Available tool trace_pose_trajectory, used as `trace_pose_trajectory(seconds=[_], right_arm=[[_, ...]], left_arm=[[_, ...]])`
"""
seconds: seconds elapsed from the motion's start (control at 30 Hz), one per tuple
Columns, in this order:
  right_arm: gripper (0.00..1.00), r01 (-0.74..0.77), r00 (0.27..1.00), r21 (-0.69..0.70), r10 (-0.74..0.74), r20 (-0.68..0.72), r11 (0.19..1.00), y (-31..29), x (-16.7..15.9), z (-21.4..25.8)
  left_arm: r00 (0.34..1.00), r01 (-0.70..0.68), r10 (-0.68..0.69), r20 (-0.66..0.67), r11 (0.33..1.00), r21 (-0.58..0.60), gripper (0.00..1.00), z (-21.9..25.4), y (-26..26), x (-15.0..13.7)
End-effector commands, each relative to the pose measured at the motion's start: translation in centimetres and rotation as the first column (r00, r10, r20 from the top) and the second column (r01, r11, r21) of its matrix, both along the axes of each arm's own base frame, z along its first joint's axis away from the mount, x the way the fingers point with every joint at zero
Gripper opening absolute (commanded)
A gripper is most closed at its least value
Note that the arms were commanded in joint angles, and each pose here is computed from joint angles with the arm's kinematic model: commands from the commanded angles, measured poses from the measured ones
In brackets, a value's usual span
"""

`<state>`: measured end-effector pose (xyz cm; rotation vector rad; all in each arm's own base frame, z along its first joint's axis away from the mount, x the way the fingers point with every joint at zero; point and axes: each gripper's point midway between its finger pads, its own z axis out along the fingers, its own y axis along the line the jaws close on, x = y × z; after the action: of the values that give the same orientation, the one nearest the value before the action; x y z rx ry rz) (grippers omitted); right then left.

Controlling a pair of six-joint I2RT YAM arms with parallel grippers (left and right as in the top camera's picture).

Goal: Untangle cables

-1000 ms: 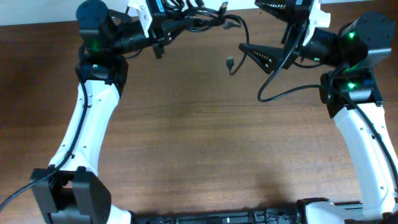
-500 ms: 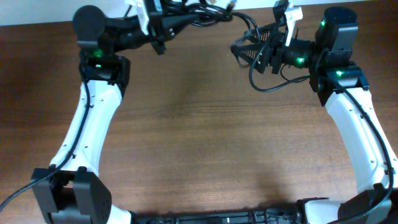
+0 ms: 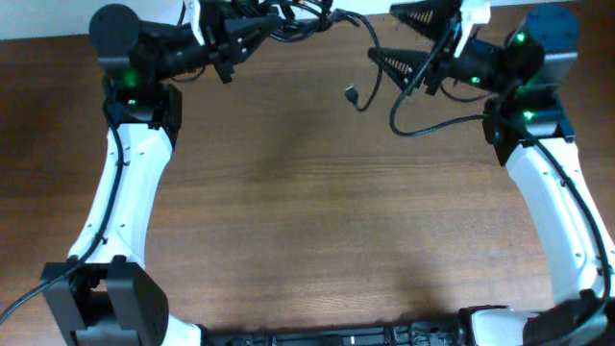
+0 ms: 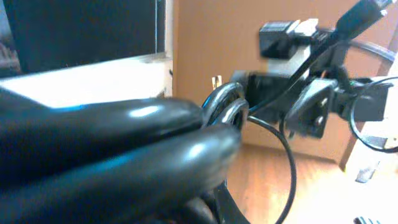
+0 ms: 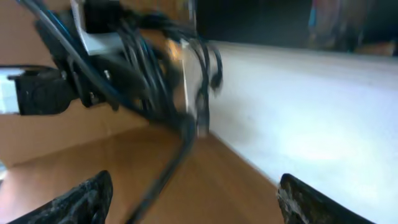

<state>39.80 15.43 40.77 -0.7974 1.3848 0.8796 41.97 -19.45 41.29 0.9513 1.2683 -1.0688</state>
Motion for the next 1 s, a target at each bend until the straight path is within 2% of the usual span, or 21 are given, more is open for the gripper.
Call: trace_pose_trajectory(seconds=[0.0, 0.2, 0.33, 0.47, 0.57, 0.67, 0.87, 0.97], right_arm=[[0.84, 0.089, 0.992, 0.019, -0.09, 0.089, 0.996, -0.9, -0.5, 3.2], [0.84, 0.132, 0.984, 0.032, -0.135, 0.12, 0.991, -1.3, -0.3, 5.3], [0.84, 0.255, 0.967, 0.024, -0.256, 0.016, 0.967, -2.7, 1.0, 6.1], [0.82, 0.295, 0.953, -0.085, -0.299, -0.041, 0.952, -3.2, 0.4, 5.7], [0.81, 0.339, 0.936, -0.201, -0.352, -0.031, 0.919, -3.1, -0.1, 4.8], [0.87, 0.312, 0.947, -0.312, -0.32, 0.025, 0.898, -1.6, -1.4, 4.2], [0.88, 0.179, 0.984, -0.435, -0.162, 0.076, 0.882, 2.3, -3.8, 2.0], [0.87, 0.182, 0.983, -0.473, -0.175, 0.059, 0.862, 3.1, -4.0, 0.9]], left_arm=[[0.999, 0.04, -0.04, 0.009, 0.999, 0.018, 0.0, -0.1, -0.3, -0.7], [0.988, 0.123, -0.13, 0.084, 0.989, 0.08, 0.0, -1.7, -2.8, -2.3], [0.973, 0.166, -0.18, 0.146, 0.981, 0.104, 0.0, -2.1, -4.9, -3.5], [0.952, 0.191, -0.214, 0.219, 0.974, 0.121, 0.0, -2.1, -6.6, -4.5], [0.943, 0.206, -0.231, 0.24, 0.97, 0.126, 0.0, -2.0, -7.5, -5.0], [0.943, 0.207, -0.232, 0.24, 0.97, 0.125, 0.0, -2.0, -8.0, -5.2], [0.94, 0.219, -0.244, 0.238, 0.968, 0.125, 0.0, -2.1, -8.3, -5.5], [0.936, 0.234, -0.259, 0.239, 0.964, 0.125, 0.0, -2.0, -8.9, -5.9]])
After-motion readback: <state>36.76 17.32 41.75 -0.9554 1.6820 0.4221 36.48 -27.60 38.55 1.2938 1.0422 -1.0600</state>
